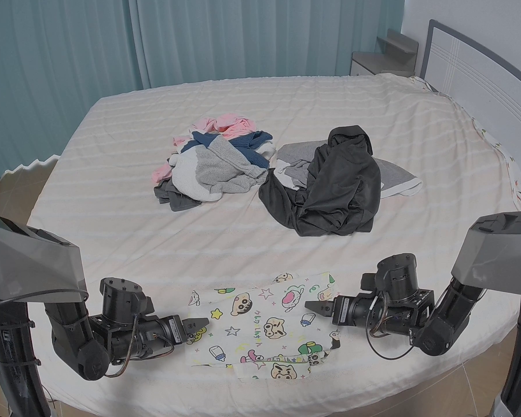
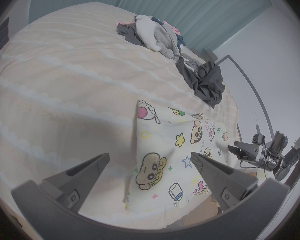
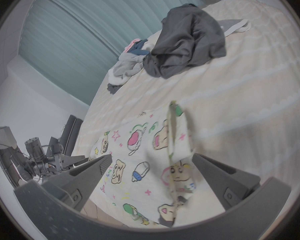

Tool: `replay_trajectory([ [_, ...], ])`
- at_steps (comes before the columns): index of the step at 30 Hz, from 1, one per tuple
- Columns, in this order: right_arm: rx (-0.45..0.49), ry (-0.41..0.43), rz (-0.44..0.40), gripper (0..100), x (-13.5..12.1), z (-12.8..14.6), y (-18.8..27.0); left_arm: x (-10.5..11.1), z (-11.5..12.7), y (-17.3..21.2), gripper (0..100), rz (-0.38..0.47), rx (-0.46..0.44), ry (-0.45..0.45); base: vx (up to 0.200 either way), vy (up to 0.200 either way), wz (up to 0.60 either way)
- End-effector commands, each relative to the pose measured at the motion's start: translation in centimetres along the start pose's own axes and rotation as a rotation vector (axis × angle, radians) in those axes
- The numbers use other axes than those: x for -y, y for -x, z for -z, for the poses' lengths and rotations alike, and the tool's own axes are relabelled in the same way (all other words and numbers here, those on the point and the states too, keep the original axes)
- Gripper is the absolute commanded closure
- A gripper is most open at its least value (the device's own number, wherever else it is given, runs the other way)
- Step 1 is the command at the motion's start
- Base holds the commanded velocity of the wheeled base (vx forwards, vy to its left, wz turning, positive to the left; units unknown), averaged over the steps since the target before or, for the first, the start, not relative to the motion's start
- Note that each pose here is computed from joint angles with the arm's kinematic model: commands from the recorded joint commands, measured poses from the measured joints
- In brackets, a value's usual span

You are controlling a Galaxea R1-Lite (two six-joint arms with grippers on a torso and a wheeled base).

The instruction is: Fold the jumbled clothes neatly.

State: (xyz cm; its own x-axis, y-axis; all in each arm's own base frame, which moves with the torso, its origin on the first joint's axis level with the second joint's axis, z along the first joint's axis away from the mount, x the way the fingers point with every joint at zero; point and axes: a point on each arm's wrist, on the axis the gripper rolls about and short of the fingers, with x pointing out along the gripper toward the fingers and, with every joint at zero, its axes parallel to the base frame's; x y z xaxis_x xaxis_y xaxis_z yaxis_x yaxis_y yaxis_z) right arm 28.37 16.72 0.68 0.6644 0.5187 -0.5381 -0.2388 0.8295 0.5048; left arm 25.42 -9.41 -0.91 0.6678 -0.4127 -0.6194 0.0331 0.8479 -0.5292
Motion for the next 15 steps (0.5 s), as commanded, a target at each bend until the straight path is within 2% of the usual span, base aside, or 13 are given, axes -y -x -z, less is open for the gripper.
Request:
replay_trajectory([
  [1, 0.032, -0.017, 0.008, 0, 0.5, -0.9, 1.5, 0.3, -0.7, 1.0, 0, 0.017, 0.035, 0.007, 0.0, 0.0, 0.0],
  [6, 0.037, -0.031, 0.026, 0, 1.0, -1.0, 2.0, 0.0, -1.5, 2.4, 0, 0.016, 0.075, 0.023, 0.0, 0.0, 0.0],
  [10, 0.096, -0.054, 0.003, 0, 0.8, -1.7, 3.3, 0.0, -2.8, 4.4, 0, 0.052, 0.137, 0.036, 0.0, 0.0, 0.0],
  [15, 0.148, -0.06, -0.017, 0, 0.1, -2.5, 5.8, -0.5, -3.9, 6.8, 0, 0.055, 0.222, 0.051, 0.0, 0.0, 0.0],
])
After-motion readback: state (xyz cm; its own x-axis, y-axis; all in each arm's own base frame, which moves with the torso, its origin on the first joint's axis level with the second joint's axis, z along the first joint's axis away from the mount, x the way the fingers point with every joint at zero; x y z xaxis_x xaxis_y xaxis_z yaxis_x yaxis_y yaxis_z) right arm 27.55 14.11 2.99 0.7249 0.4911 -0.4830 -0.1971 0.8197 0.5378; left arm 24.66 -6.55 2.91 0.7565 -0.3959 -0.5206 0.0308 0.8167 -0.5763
